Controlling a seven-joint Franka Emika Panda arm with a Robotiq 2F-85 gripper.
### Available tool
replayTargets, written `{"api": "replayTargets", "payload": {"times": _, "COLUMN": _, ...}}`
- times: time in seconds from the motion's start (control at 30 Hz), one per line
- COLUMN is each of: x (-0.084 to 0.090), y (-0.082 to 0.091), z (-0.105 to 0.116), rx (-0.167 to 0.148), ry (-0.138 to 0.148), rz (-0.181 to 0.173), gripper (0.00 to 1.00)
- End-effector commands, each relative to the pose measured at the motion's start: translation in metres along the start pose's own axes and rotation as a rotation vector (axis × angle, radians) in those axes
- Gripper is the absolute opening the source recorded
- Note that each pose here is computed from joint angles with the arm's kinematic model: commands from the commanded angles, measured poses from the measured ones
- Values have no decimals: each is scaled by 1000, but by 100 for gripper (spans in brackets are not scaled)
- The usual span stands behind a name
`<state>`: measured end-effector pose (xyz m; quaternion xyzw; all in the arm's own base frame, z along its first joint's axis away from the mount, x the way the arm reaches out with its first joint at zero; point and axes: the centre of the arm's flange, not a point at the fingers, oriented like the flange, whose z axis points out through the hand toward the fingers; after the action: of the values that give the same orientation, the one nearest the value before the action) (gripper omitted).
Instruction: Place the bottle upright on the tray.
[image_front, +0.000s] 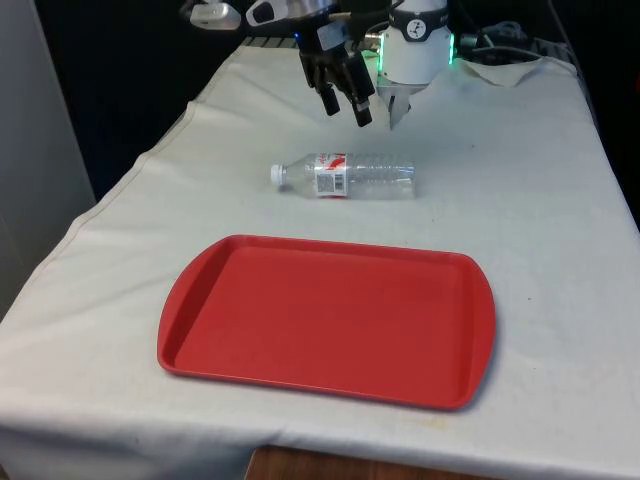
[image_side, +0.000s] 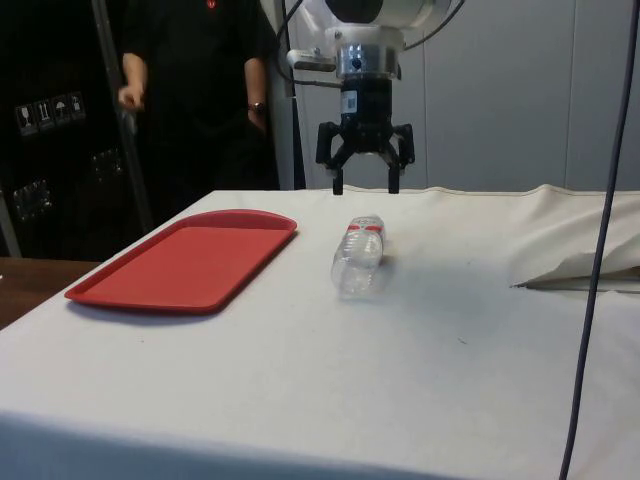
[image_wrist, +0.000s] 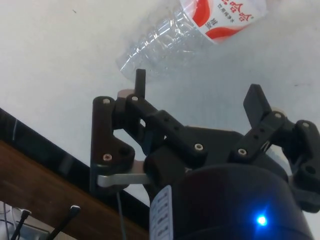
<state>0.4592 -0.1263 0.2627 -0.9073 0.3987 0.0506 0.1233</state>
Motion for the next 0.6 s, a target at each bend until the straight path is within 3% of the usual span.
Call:
{"api": "replayTargets", "payload": {"times": 0.0, "x": 0, "y": 1, "z": 1, "rx": 0, "ry": -1, "rz": 7, "gripper": 100}}
{"api": "replayTargets", "payload": {"times": 0.07, "x": -1, "y": 3, "z": 3, "rx": 7, "ry": -9, "rz": 36, "gripper": 100}}
{"api": "replayTargets", "payload": {"times": 0.23, "x": -1, "y": 5, "z": 6, "rx": 8, "ry": -15, "rz": 71, "gripper": 100}}
{"api": "replayTargets", "payload": {"times": 0.27, "x": -2, "y": 4, "z": 6, "rx": 1, "ry": -13, "rz": 62, "gripper": 100}}
{"api": "replayTargets", "payload": {"times": 0.57, "x": -1, "y": 7, "z": 12, "rx": 11, "ry": -25, "rz": 117, "gripper": 100}}
